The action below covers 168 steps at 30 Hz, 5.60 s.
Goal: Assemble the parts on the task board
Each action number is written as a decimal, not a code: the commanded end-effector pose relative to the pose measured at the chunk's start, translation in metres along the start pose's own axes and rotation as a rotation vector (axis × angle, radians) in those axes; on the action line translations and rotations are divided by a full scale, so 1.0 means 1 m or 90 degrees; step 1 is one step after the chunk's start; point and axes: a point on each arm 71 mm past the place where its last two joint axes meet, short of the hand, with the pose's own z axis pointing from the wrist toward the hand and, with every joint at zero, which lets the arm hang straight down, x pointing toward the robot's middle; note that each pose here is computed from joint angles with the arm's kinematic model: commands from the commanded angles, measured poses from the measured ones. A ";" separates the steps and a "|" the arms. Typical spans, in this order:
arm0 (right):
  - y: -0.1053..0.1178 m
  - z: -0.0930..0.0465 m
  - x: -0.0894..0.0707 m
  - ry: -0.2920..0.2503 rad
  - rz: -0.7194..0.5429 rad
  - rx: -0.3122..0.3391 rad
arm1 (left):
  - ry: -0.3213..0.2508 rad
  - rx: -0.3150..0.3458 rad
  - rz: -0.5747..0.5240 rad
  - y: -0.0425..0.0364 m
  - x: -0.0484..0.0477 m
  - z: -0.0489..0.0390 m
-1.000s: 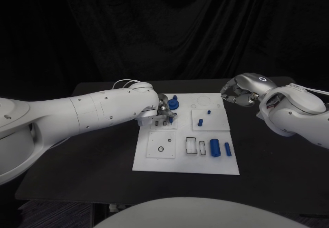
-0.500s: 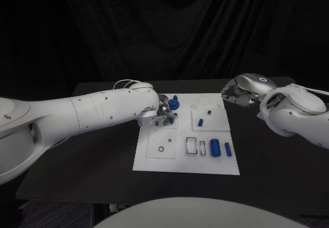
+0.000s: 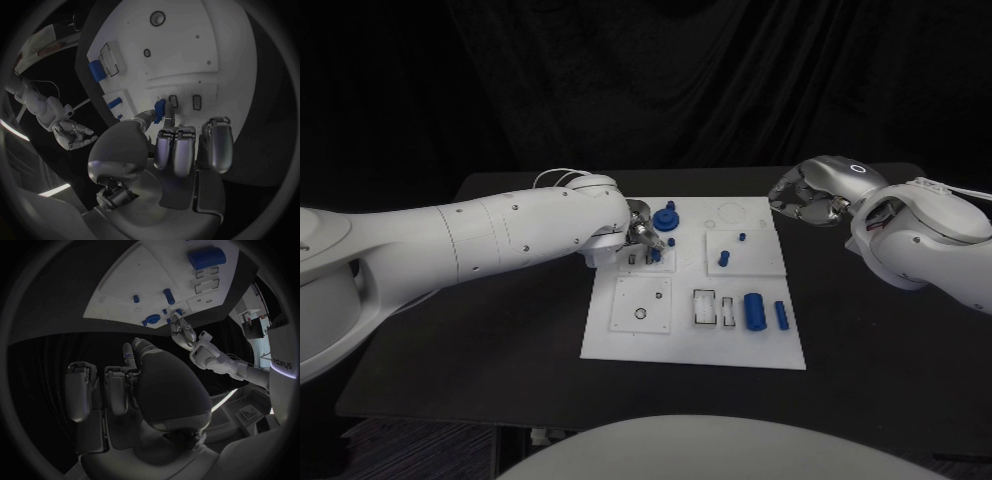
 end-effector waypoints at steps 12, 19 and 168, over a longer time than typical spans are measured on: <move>-0.003 -0.002 0.003 0.015 -0.004 0.017 | -0.006 -0.007 -0.012 0.0110 -0.0007 -0.0032; -0.003 -0.002 0.004 0.018 -0.004 0.018 | -0.006 -0.008 -0.014 0.0142 0.0008 -0.0042; -0.010 -0.005 0.011 0.061 0.016 0.050 | -0.113 0.074 -0.117 0.0452 0.0300 -0.0106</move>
